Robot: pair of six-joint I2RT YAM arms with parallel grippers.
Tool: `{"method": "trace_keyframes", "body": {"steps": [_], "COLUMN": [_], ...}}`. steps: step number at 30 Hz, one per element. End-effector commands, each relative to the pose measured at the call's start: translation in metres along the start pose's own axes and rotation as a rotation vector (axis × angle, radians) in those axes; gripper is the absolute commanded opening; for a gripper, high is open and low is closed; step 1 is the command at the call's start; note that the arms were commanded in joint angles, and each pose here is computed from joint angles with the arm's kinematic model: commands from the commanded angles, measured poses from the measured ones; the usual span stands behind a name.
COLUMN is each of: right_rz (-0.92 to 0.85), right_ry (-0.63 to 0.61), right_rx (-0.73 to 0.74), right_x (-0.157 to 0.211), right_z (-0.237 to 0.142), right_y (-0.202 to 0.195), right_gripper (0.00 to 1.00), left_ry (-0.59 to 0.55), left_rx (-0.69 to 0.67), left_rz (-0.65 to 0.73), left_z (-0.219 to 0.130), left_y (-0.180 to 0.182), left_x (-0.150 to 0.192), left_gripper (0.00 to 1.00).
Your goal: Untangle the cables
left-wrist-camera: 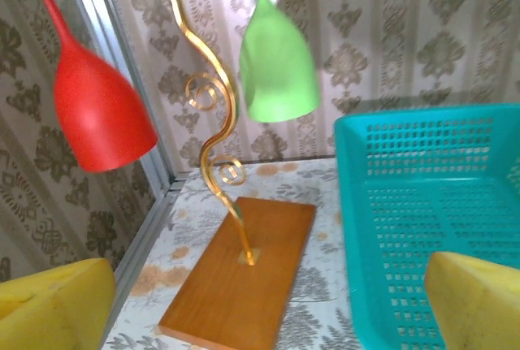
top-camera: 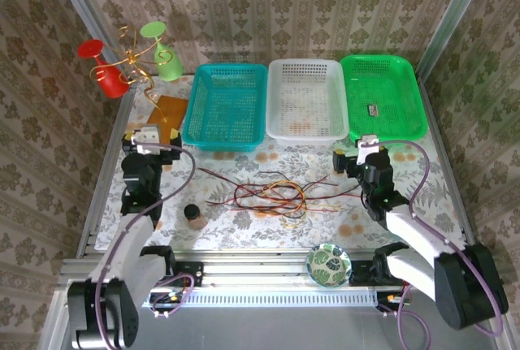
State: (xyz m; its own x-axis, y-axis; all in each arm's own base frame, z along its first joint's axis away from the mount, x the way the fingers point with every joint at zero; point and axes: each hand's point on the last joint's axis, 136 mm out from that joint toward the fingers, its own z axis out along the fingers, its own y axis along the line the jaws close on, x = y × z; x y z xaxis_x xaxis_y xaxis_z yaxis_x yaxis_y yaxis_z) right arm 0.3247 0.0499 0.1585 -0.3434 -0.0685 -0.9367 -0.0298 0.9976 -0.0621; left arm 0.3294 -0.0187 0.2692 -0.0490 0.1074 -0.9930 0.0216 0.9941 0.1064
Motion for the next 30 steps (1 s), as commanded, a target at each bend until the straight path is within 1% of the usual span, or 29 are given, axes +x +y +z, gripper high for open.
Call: {"method": "trace_keyframes", "body": {"steps": [1,3,4,8,10,13,15,17,18,22,24,30], "right_rz": [-0.012,-0.040,-0.076,-0.206,-0.269,-0.334,-0.353,-0.360,-0.366,-0.410,-0.424,-0.434], "right_ry": [0.059,0.090,0.120,0.238,0.279,0.317,0.351,0.414,0.444,0.552,0.593,0.688], "right_rx": [0.015,-0.079,-0.153,-0.518,-0.638,-0.742,-0.786,-0.815,-0.824,-0.798,-0.783,-0.766], "right_x": [-0.005,-0.007,-0.007,0.004,0.011,0.019,0.025,0.033,0.037,0.063,0.068,0.081], "right_z": [-0.013,-0.014,-0.015,-0.030,-0.040,-0.045,-0.044,-0.039,-0.037,-0.017,-0.010,0.001], "right_y": [0.003,0.022,0.037,0.104,0.128,0.152,0.164,0.175,0.179,0.186,0.186,0.192], "right_gripper": [1.00,1.00,1.00,0.98,0.96,0.89,0.83,0.77,0.75,0.67,0.62,0.56], "left_ry": [0.206,0.256,0.281,0.339,0.361,0.404,0.428,0.458,0.473,0.520,0.538,0.569], "left_rx": [0.074,0.143,0.185,0.284,0.342,0.373,0.403,0.434,0.443,0.466,0.477,0.473], "left_rz": [-0.077,-0.119,-0.125,-0.184,-0.204,-0.218,-0.217,-0.210,-0.208,-0.243,-0.268,-0.302], "left_z": [-0.014,-0.020,-0.023,-0.033,-0.038,-0.042,-0.044,-0.046,-0.046,-0.049,-0.050,-0.055], "left_y": [-0.022,-0.043,-0.056,-0.097,-0.119,-0.141,-0.156,-0.169,-0.173,-0.186,-0.191,-0.192], "left_x": [0.022,0.021,0.021,0.025,0.029,0.036,0.040,0.046,0.049,0.061,0.066,0.077], "left_gripper": [0.94,0.93,0.93,0.93,0.92,0.92,0.91,0.91,0.91,0.90,0.89,0.87]}}
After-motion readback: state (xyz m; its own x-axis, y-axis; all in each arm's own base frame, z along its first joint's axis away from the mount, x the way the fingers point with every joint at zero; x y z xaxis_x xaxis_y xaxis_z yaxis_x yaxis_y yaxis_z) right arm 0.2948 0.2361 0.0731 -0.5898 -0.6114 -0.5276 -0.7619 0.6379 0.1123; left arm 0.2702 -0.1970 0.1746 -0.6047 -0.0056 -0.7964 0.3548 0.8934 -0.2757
